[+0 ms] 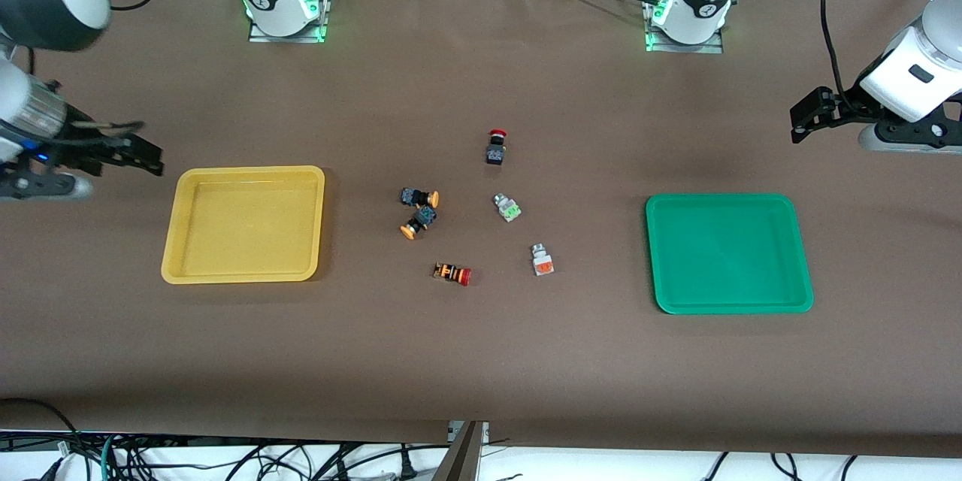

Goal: Place green and yellow buttons in trays
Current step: 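Reach the right gripper to the black button while the left gripper reaches orange, then close both grippers on the black button and the orange-white button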

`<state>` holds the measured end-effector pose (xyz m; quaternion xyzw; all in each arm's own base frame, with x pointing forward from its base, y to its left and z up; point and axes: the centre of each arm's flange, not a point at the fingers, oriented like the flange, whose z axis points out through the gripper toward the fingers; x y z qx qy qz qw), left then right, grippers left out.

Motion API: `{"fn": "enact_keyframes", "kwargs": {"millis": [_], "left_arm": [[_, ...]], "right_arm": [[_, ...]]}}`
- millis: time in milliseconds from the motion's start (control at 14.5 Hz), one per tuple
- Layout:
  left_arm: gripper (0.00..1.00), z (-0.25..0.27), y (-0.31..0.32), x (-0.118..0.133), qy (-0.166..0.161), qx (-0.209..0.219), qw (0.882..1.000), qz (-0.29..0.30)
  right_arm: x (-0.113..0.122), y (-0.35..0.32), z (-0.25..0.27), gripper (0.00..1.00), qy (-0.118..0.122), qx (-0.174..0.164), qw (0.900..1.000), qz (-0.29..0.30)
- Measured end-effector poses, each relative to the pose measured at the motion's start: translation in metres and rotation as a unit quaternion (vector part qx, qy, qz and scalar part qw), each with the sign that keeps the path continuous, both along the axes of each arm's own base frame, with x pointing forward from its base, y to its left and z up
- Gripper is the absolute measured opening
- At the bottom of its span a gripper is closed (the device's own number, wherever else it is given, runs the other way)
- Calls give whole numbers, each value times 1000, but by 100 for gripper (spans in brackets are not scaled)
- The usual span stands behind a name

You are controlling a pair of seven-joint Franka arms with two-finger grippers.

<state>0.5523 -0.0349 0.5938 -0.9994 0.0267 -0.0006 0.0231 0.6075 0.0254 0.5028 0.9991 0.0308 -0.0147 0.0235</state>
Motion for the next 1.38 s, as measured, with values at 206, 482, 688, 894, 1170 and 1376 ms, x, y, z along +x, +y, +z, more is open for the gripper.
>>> {"fn": "enact_keyframes", "kwargs": {"millis": [206,482,688,894,1170,1376], "left_arm": [[100,-1,-1,-2,9,1,1000,3],[100,-25,-15,0,44,3,999,-8],[100,-70,-26,19,82,1,996,-18],[100,-115,-44,47,106,-3,994,-31],[100,-167,-95,89,101,-3,995,21],[100,-201,-159,102,70,-23,992,100]], "right_arm": [[20,70,-49,100,-16,-7,1000,-4],[19,175,-108,100,-31,-13,999,-30],[11,229,-148,100,-43,-15,995,-84],[-3,282,-187,100,-57,-13,987,-151],[-22,323,-231,100,-64,-14,968,-242],[-33,345,-258,100,-69,-11,953,-294]]}}
